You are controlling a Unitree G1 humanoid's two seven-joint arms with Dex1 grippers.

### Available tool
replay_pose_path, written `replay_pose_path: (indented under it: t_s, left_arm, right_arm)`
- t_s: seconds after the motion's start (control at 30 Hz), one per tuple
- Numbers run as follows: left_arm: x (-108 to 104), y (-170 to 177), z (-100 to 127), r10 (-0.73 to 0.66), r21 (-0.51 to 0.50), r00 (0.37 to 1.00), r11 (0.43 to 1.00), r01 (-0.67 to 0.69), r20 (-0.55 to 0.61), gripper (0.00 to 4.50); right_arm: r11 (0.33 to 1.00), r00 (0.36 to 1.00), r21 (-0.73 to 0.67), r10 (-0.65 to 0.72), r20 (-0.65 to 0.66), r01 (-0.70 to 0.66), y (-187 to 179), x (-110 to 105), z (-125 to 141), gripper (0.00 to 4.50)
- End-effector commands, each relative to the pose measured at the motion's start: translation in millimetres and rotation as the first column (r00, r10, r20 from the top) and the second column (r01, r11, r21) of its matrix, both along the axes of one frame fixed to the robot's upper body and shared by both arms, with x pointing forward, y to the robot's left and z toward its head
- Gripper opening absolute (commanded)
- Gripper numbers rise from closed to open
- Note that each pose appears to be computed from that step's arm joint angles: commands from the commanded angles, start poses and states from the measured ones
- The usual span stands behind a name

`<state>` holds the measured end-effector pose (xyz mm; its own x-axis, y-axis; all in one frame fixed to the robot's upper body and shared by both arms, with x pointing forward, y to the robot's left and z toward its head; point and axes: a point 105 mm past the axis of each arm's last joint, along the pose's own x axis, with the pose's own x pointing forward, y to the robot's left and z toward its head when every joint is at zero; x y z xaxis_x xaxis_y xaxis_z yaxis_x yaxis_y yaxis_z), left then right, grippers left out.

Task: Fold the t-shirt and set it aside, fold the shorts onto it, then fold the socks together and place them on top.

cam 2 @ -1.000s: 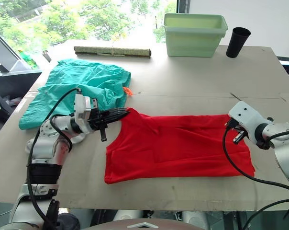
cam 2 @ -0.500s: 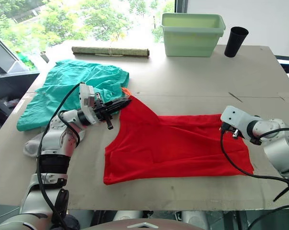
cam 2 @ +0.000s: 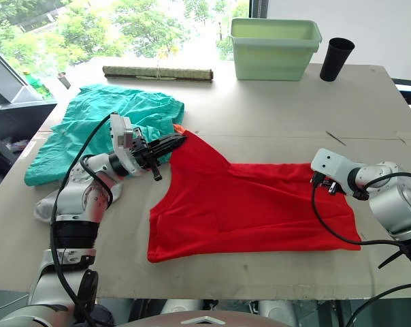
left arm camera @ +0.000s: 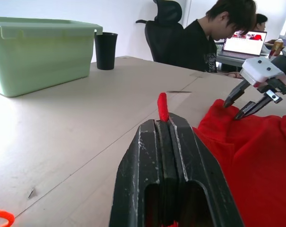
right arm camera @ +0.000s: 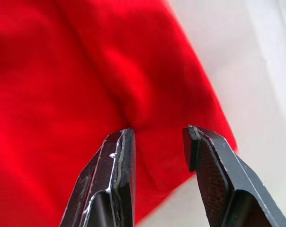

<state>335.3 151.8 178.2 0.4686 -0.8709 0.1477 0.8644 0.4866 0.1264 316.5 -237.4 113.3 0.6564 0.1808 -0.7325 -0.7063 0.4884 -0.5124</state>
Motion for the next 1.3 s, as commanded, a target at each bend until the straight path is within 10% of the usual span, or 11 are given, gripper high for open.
replay_pose_path:
  t_s: [0.03,0.33,0.47,1.3]
  left_arm:
    - [-5.3,-1.0,15.1,-0.004,-0.021,0.998,1.0,0.005,0.058,0.0]
    - [-7.6,-3.7,15.7,-0.01,-0.02,0.998,1.0,0.012,0.06,0.0]
    - [-7.7,-2.8,15.3,-0.003,-0.018,0.998,1.0,0.004,0.059,0.0]
    - [-9.5,-6.6,14.8,-0.001,-0.024,0.998,1.0,0.003,0.058,0.0]
  right_arm:
    - [1.0,0.999,-0.013,0.011,0.04,-0.01,0.6,4.2,13.0,1.77]
    - [1.0,1.0,-0.022,-0.011,0.026,0.012,-3.0,10.9,8.2,1.77]
    - [0.999,0.999,0.031,-0.028,0.022,0.027,-3.1,7.5,15.6,0.94]
    - [0.997,1.0,-0.081,-0.008,0.019,0.009,-22.4,0.8,12.2,0.94]
